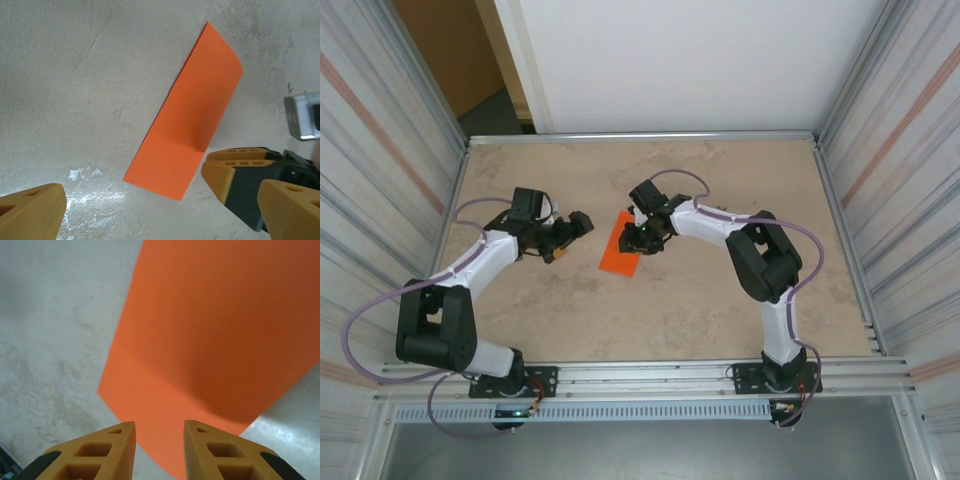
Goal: Fold a paper plane with a square sheet of paper (pick it up from the middle)
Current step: Move the paper to the center of the table.
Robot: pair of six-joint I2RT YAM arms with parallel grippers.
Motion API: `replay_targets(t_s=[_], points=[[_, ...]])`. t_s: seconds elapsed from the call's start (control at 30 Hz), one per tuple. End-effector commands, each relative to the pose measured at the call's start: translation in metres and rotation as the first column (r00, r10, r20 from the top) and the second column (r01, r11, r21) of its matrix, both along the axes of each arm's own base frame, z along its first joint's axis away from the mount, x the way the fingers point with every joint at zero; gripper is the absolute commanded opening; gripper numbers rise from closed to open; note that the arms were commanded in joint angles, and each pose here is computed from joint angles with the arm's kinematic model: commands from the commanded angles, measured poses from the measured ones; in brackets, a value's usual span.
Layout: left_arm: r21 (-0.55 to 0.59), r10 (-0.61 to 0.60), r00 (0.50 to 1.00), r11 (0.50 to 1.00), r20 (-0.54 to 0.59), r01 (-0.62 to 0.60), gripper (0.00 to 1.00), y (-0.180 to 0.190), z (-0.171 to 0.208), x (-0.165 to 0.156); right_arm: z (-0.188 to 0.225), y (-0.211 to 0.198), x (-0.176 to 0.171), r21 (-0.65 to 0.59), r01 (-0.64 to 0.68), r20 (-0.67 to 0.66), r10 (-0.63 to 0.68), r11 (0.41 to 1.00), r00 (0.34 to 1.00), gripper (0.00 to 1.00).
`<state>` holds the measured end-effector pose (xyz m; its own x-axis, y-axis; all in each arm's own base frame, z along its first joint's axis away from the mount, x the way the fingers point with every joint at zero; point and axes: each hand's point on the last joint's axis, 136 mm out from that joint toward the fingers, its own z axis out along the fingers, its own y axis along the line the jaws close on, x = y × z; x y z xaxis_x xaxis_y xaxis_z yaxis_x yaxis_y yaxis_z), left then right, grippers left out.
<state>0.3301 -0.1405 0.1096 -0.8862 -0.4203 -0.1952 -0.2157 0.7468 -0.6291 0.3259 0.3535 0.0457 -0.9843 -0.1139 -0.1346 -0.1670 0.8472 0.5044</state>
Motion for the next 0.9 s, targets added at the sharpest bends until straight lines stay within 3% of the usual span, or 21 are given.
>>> replay_targets(t_s=[0.0,0.2,0.4,0.53,0.7,0.87], points=[[-0.026,-0.01,1.0,1.0,0.011,0.01,0.99,-0.004,0.005,0.004,-0.016,-0.001,-0.015,-0.043,-0.083,-0.061,0.08,0.996,0.995,0.3],[-0.05,-0.024,1.0,0.998,0.009,0.025,0.99,-0.009,0.005,0.005,-0.037,-0.017,-0.026,-0.129,-0.156,-0.095,0.145,0.979,0.985,0.29],[-0.079,-0.083,0.996,0.994,-0.034,0.08,0.99,-0.025,-0.005,-0.005,-0.053,-0.064,-0.04,-0.226,-0.255,-0.121,0.232,0.94,0.965,0.26],[-0.096,-0.141,0.987,0.986,-0.071,0.134,0.99,-0.047,-0.015,-0.017,-0.029,-0.076,-0.037,-0.162,-0.26,-0.084,0.249,0.952,0.965,0.26],[-0.153,-0.207,0.972,0.97,-0.108,0.19,0.98,-0.082,-0.027,-0.031,0.022,-0.067,-0.015,0.013,-0.086,0.027,0.086,0.996,0.996,0.31],[-0.199,-0.252,0.96,0.954,-0.126,0.224,0.88,-0.107,-0.038,-0.035,0.034,-0.067,0.007,0.156,0.14,0.007,-0.143,0.978,0.99,0.32]])
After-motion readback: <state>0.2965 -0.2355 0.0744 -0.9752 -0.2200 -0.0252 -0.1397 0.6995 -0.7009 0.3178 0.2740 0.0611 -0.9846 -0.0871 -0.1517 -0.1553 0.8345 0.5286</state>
